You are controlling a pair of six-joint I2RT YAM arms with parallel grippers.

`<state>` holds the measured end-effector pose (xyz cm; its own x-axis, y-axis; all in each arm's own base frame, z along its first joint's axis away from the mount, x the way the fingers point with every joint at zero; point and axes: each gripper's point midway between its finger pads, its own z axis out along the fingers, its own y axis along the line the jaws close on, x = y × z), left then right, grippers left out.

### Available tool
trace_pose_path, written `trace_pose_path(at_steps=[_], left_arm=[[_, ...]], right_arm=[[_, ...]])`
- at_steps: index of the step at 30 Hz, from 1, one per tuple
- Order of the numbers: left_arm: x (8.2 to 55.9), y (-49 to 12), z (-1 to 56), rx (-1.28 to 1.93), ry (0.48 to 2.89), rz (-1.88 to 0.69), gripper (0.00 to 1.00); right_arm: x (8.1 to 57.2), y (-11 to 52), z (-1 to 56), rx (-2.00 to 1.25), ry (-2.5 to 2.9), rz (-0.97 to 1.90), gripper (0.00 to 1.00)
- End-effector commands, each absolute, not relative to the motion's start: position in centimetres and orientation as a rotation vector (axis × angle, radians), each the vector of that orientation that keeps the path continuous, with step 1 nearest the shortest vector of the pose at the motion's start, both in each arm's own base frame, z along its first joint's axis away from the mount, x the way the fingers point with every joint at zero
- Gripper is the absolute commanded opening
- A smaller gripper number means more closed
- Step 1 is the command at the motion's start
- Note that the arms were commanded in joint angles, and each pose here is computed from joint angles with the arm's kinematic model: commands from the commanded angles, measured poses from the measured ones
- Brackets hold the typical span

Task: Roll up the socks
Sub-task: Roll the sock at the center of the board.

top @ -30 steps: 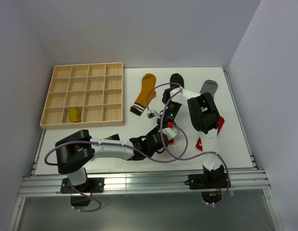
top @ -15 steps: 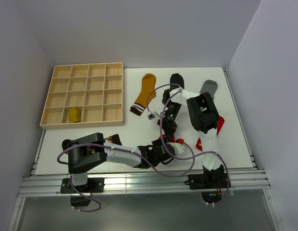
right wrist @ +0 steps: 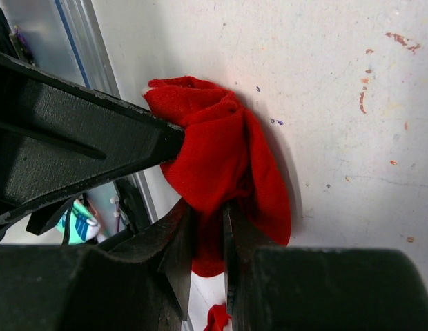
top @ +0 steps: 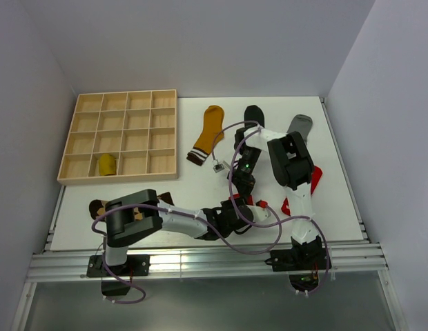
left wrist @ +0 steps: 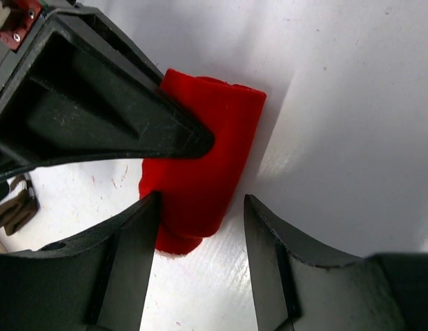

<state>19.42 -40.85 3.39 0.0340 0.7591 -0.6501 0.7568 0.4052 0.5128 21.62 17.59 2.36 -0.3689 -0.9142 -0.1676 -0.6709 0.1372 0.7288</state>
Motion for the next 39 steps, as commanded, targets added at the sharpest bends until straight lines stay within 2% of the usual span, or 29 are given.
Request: trace_pose_path(at_steps=[1,7,10,15,16,19,22,27,34,39], left_arm=[[18.8,-42.4,2.3,1.422,1.695,-0.073,0.56],[16.7,-42.8,-0.5,1.560,1.768,-0.176,0.55],[16.3,-42.8,-1.0,1.578,1.787,-0.206,0.49],[15.8,-42.7,-1.7,1.612,1.830,-0.263,0.32],[15.5,-42.7,-2.0,1.625,1.838,-0.275,0.23],[15.1,-42.7,-2.6,1.645,1.859,-0.288,0.10],[14.8,-42.7,-2.8,1.647,1.876,-0.301,0.00],[14.5,-42.2,-3.2,1.644,1.920,-0.307,0.00],[14.6,-41.8,-2.9,1.547,1.991,-0.327,0.00],[16.6,-41.5,-0.5,1.313,2.059,-0.390,0.00]], right_arm=[[23.1,16.6,0.0,1.633,-2.089,-0.968,0.20],[23.0,16.6,0.0,1.626,-2.075,-0.971,0.21],[23.0,16.5,0.2,1.627,-2.075,-0.972,0.21],[22.8,16.5,0.2,1.622,-2.063,-0.978,0.23],[22.7,16.4,0.2,1.621,-2.059,-0.980,0.23],[22.9,16.6,0.4,1.635,-2.071,-0.985,0.25],[23.3,17.2,1.2,1.649,-2.103,-1.027,0.31],[24.7,18.8,3.5,1.662,-2.200,-1.143,0.43],[30.0,19.0,9.7,1.624,-2.513,-1.304,0.56],[33.4,17.3,13.6,1.524,-2.772,-1.357,0.57]])
